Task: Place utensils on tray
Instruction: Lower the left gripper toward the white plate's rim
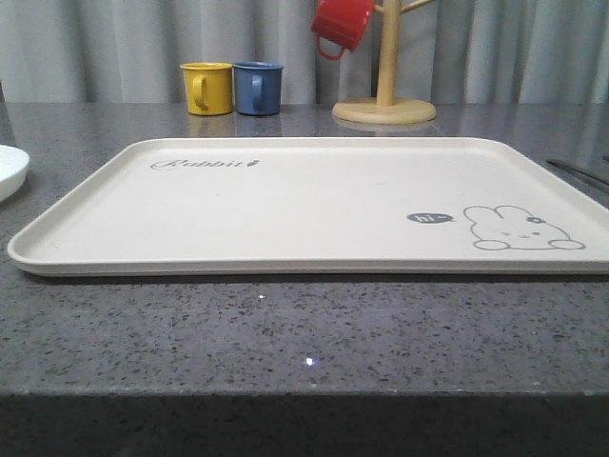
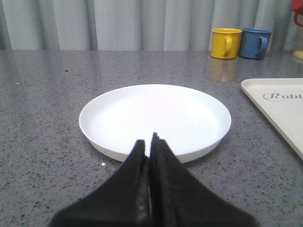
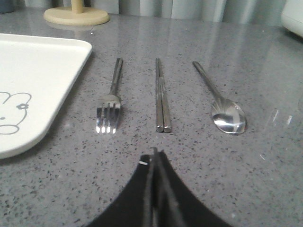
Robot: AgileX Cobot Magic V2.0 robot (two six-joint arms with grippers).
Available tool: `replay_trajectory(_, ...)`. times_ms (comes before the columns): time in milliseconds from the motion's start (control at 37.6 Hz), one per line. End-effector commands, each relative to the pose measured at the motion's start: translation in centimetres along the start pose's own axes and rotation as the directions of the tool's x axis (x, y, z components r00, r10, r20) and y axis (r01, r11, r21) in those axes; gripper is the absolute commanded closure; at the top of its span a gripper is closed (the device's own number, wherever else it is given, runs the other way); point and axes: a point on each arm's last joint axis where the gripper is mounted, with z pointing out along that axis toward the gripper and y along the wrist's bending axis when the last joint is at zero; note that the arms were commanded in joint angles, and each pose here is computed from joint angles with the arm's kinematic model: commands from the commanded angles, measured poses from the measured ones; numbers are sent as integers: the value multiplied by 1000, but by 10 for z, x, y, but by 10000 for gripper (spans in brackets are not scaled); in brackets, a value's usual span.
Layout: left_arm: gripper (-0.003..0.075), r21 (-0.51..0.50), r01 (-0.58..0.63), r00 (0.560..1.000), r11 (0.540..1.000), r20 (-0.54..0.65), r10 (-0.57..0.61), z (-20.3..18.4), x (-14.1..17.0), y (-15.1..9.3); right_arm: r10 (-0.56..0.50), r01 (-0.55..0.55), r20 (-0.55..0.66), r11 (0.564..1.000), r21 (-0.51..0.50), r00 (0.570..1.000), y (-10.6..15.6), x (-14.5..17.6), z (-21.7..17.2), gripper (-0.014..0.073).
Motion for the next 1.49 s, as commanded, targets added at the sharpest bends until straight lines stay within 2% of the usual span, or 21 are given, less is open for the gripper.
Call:
replay_trajectory(0, 738, -3, 10, 995, 1000, 102, -10, -2, -8, 0, -8, 7, 101, 1000, 2, 995, 0, -9, -2, 715)
replay_trajectory(133, 738, -3, 10, 993, 1000, 114, -10, -2, -9, 0, 2, -2, 111, 1000, -1, 994, 0, -10, -2, 715)
replay_trajectory(240, 738, -3, 22, 980, 1000, 198, -21, -4, -17, 1, 3, -3, 153, 1000, -4, 988, 0, -15, -3, 715)
replay_trajectory(293, 738, -5, 23, 961, 1000, 275, -21, -5, -24, 1, 3, -2, 195, 1000, -6, 981, 1, -22, -5, 715)
replay_trajectory(373, 738, -7, 24, 910, 1000, 414, -19, -11, -42, 1, 2, 0, 281, 1000, -7, 960, 1, -42, -11, 715)
replay_trajectory(533, 738, -9, 4, 863, 1000, 505, 2, -22, -85, 0, 11, -10, 366, 1000, -4, 931, -1, -90, -33, 713)
replay_trajectory(612, 738, -25, -51, 876, 998, 479, 57, -22, -108, -1, 13, -14, 345, 1000, 1, 939, -2, -115, -43, 704)
replay_trajectory(666, 738, -38, -98, 909, 994, 403, 105, -15, -121, -1, 18, -20, 303, 1000, 3, 953, -2, -132, -43, 704)
replay_trajectory(799, 738, -30, -103, 966, 994, 235, 107, 14, -142, -1, 23, -24, 175, 1000, 5, 984, -3, -164, -21, 704)
replay_trajectory(905, 738, -24, -104, 978, 994, 179, 107, 34, -149, 0, 22, -23, 96, 1000, 6, 995, -3, -171, 0, 704)
replay_trajectory(1065, 730, -23, -105, 980, 994, 169, 107, 37, -149, 0, 22, -23, 84, 1000, 6, 996, -2, -171, 4, 699)
replay_trajectory(1118, 683, -23, -105, 981, 994, 159, 107, 37, -148, 0, 22, -23, 84, 1000, 6, 996, -2, -171, 4, 666)
replay_trajectory(1172, 603, -23, -105, 983, 994, 150, 107, 37, -147, 0, 22, -23, 82, 1000, 7, 996, -2, -170, 4, 580)
replay_trajectory(1225, 473, -23, -105, 984, 994, 145, 107, 37, -147, 0, 22, -23, 82, 1000, 7, 996, -2, -170, 4, 467)
replay_trajectory(1331, 190, -20, -88, 985, 996, 147, 90, 37, -147, 0, 22, -23, 76, 1000, 7, 997, -3, -170, 4, 169)
replay_trajectory(1385, 95, -20, -88, 985, 996, 147, 90, 37, -147, 0, 22, -23, 76, 1000, 7, 997, -3, -170, 4, 39)
replay_trajectory(1438, 38, -18, -76, 986, 997, 148, 78, 37, -147, 0, 20, -21, 77, 1000, 7, 997, -3, -170, 4, -20)
replay_trajectory(1464, 24, -15, -58, 987, 998, 148, 59, 37, -147, 0, 19, -20, 81, 1000, 8, 997, -3, -170, 4, -5)
